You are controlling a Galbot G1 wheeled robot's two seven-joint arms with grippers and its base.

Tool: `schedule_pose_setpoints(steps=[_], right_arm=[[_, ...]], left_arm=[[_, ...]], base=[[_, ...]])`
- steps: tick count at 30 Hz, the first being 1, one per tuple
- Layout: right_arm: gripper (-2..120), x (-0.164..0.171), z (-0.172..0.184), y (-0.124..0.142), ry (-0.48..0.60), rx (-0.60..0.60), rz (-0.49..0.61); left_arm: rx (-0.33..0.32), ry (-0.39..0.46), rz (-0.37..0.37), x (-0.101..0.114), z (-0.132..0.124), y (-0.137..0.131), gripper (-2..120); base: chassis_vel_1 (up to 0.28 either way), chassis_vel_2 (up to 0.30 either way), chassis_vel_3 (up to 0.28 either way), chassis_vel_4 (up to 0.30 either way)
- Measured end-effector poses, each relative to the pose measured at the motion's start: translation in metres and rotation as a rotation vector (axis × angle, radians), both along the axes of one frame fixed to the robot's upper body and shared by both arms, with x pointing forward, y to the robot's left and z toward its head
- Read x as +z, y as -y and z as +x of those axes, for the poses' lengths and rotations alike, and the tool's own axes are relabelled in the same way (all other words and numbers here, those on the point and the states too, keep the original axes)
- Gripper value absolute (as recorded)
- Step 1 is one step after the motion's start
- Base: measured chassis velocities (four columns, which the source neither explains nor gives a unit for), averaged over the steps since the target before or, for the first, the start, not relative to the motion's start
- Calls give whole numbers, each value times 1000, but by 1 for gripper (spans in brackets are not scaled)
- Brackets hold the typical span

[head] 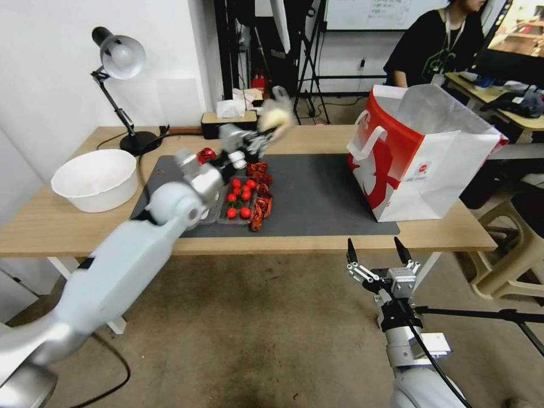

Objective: Pick up the trash from the table and place it into the takeout bag.

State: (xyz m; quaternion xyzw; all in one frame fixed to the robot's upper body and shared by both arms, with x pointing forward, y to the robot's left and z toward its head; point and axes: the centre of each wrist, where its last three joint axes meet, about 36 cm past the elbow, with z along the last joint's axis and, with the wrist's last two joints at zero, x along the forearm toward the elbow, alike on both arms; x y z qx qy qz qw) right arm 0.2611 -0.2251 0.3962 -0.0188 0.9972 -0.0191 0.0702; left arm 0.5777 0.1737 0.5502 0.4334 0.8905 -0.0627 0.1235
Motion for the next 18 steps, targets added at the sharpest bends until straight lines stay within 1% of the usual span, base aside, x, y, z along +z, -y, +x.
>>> schedule_pose_setpoints(steps=[2, 4, 5, 7, 8, 11, 12, 13, 14, 15, 16, 18], right_arm=[[100, 1, 1, 2, 4, -2, -5], [100, 2, 1, 2, 5, -2, -6], [100, 3, 2, 3, 6, -2, -9], [100, 3, 3, 4, 6, -1, -13], [100, 3, 3, 4, 6, -1, -13], [100, 5, 5, 5, 6, 2, -19], [100, 5, 5, 5, 6, 2, -19], [100, 5, 7, 5, 8, 3, -21], [100, 5, 7, 5, 8, 3, -21], [100, 6, 8, 5, 8, 5, -22], [100, 6, 8, 5, 8, 5, -22], [100, 6, 8, 4, 8, 8, -23]], left_arm=[[-30, 0, -4, 8, 10, 19, 7], [-37, 0, -5, 10, 13, 24, 7], [-60, 2, -8, 16, 19, 38, 7], [-86, 5, -11, 23, 23, 54, 7], [-86, 5, -11, 23, 23, 54, 7], [-123, 12, -15, 36, 31, 79, 6], [-123, 12, -15, 36, 31, 79, 6], [-137, 14, -16, 41, 33, 90, 6], [-141, 14, -16, 42, 34, 92, 6], [-158, 15, -13, 48, 38, 107, 6], [-158, 15, -13, 48, 38, 107, 6], [-182, 8, -11, 53, 42, 128, 6]], base=[[0, 0, 0, 0], [0, 0, 0, 0], [0, 0, 0, 0], [0, 0, 0, 0], [0, 0, 0, 0], [0, 0, 0, 0], [0, 0, 0, 0], [0, 0, 0, 0], [0, 0, 0, 0], [0, 0, 0, 0], [0, 0, 0, 0], [0, 0, 0, 0]])
